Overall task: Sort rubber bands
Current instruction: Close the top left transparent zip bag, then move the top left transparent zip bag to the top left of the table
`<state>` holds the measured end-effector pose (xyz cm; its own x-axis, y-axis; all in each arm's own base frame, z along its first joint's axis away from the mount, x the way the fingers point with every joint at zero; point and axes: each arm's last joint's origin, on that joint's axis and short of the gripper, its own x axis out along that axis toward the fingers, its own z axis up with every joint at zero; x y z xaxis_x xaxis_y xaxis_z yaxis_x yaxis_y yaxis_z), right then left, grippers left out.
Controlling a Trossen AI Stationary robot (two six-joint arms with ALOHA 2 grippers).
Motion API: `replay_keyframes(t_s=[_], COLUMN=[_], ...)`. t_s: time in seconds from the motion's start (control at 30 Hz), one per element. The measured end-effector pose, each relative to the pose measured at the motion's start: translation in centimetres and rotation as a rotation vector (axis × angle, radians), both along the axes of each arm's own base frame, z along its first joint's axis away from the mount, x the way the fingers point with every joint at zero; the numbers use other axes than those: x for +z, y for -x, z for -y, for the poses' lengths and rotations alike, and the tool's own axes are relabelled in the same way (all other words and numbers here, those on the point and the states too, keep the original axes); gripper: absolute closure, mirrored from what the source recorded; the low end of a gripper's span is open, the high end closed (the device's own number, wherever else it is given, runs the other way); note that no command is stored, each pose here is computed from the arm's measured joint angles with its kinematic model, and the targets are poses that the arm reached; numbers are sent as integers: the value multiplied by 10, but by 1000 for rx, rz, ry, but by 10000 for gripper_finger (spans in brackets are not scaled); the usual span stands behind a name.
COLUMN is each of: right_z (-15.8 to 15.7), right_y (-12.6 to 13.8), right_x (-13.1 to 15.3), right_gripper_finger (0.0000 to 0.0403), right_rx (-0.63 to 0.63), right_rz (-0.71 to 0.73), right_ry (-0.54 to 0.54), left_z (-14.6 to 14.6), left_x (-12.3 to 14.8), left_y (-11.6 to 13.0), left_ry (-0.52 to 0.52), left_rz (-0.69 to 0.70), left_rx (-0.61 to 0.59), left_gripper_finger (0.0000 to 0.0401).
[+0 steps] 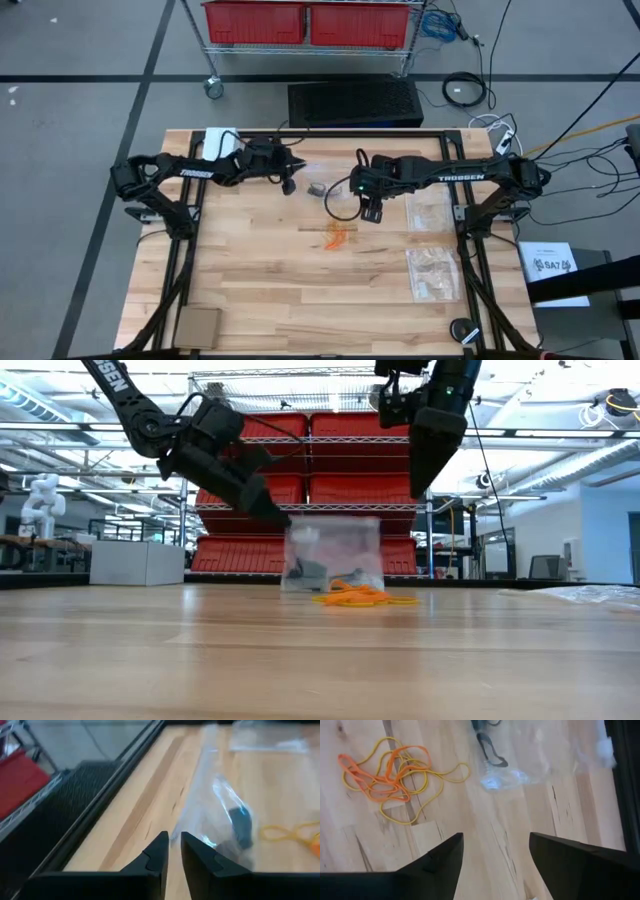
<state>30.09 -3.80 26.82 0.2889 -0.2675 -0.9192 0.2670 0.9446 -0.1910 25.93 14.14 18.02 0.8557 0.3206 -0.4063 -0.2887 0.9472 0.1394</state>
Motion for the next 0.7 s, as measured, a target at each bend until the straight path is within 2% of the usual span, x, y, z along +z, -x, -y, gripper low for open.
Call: replay_keyframes(t_s=[0.3,0.4,0.47,0.53,0.7], right_z=[0,0,0,1,2], right_y=[0,0,0,-2,-6], right_x=[0,0,0,-1,-6], right_gripper_finger=[199,204,219,245,332], right_rx=[-16,-18,-20,-22,-35], right_rz=[0,1,7,15,-2], right_ry=[-7,-8,-9,-8,13], left_z=[-11,-7,3,13,21], left_x=[-4,-4,-5,-10,-29], left_y=[8,7,1,-5,-19], left_ry=[6,49,99,109,101], left_rz=[-50,-29,-9,-29,-103], left_rx=[83,-12,-109,-145,-98], left_gripper_finger=[274,270,279,299,359])
